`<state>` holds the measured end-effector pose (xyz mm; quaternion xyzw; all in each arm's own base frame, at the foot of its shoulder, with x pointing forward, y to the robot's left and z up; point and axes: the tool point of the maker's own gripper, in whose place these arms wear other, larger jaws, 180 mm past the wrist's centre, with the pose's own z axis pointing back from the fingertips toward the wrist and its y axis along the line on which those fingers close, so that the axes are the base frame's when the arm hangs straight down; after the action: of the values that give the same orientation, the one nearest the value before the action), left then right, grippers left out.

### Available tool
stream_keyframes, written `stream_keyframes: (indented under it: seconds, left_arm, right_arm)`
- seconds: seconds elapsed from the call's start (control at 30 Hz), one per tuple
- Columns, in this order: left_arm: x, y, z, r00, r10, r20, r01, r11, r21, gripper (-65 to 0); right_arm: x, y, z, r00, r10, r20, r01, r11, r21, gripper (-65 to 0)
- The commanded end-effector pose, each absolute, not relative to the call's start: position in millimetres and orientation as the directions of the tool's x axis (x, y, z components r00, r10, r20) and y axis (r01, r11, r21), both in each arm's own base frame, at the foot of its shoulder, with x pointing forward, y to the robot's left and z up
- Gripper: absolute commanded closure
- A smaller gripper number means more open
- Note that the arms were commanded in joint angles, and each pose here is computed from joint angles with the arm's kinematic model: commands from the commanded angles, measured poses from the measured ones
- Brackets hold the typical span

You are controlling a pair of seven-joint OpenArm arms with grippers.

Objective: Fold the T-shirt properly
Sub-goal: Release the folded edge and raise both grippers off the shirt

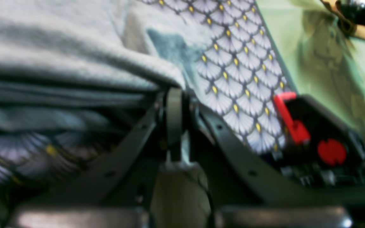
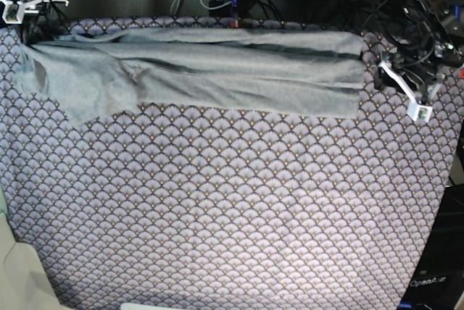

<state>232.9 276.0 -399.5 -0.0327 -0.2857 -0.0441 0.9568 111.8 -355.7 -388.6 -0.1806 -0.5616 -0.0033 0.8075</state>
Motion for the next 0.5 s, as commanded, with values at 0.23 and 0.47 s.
stream_keyframes:
  seconds: [0.23,0.47]
  left_arm:
    - [241.6,280.2,-388.9,0.809,-0.076,0.583,0.109,0.994,-0.021,-34.1]
    - [240.1,281.6,-389.3,0.811,-0.073,0.581,0.104,0.994,-0.021,-34.1]
  right_arm:
    - [100.0,-350.9,-369.5,0.278,0.217,0.936,0.245,0.926,-0.288,0.0]
    - [98.8,-351.9,-376.1,0.285,0.197,0.938,0.251,0.929,-0.272,-7.4]
